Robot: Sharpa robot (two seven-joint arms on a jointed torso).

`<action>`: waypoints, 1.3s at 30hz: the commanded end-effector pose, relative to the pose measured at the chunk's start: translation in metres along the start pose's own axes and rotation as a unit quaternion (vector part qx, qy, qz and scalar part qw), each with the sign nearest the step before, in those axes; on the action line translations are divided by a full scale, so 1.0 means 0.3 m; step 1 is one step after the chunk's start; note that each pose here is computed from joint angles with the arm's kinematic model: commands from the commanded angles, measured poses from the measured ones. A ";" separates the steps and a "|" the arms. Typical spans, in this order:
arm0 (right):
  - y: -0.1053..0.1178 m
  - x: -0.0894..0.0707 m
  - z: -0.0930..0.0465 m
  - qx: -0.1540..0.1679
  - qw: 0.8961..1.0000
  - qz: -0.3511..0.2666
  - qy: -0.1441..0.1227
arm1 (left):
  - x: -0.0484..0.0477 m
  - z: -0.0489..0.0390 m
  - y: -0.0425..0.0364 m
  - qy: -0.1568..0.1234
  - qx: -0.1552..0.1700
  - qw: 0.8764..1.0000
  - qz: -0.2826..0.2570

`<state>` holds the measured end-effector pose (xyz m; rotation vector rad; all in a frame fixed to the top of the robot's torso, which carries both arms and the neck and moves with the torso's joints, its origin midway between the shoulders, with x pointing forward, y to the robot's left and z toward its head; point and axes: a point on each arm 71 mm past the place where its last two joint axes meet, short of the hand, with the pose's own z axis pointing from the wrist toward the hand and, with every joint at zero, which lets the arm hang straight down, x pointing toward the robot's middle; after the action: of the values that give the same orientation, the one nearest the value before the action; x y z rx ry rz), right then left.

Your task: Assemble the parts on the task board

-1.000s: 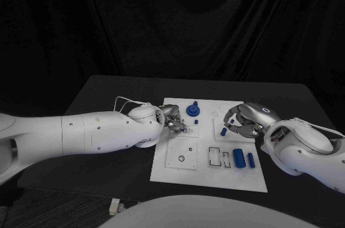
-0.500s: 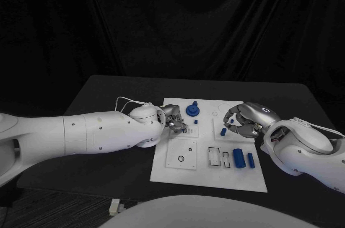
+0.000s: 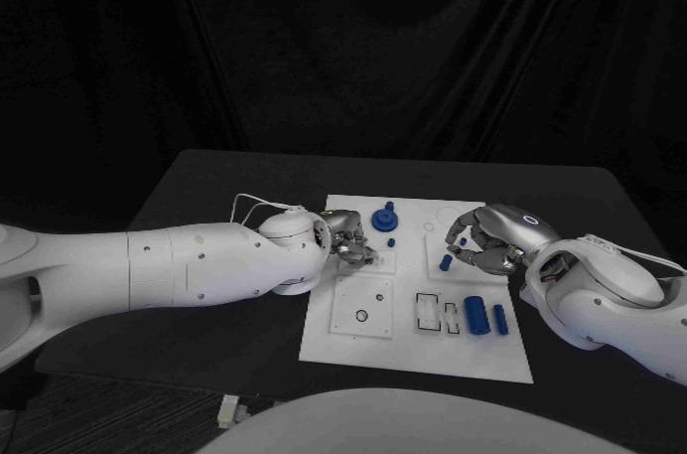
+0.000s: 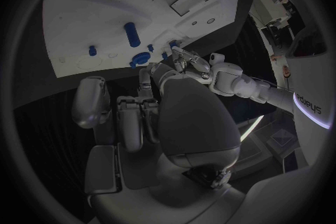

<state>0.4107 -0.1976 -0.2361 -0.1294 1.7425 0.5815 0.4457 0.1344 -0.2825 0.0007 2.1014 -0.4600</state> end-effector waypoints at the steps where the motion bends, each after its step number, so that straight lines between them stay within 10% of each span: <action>1: 0.000 0.002 0.000 0.002 1.000 -0.002 -0.002 | 0.019 -0.002 -0.005 0.016 0.006 1.000 0.004; 39: -0.004 0.003 -0.001 0.005 1.000 -0.003 -0.001 | 0.028 0.004 0.007 0.035 -0.007 0.999 0.015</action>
<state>0.4111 -0.1980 -0.2367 -0.1290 1.7443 0.5784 0.4465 0.1345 -0.2837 0.0197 2.1234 -0.4489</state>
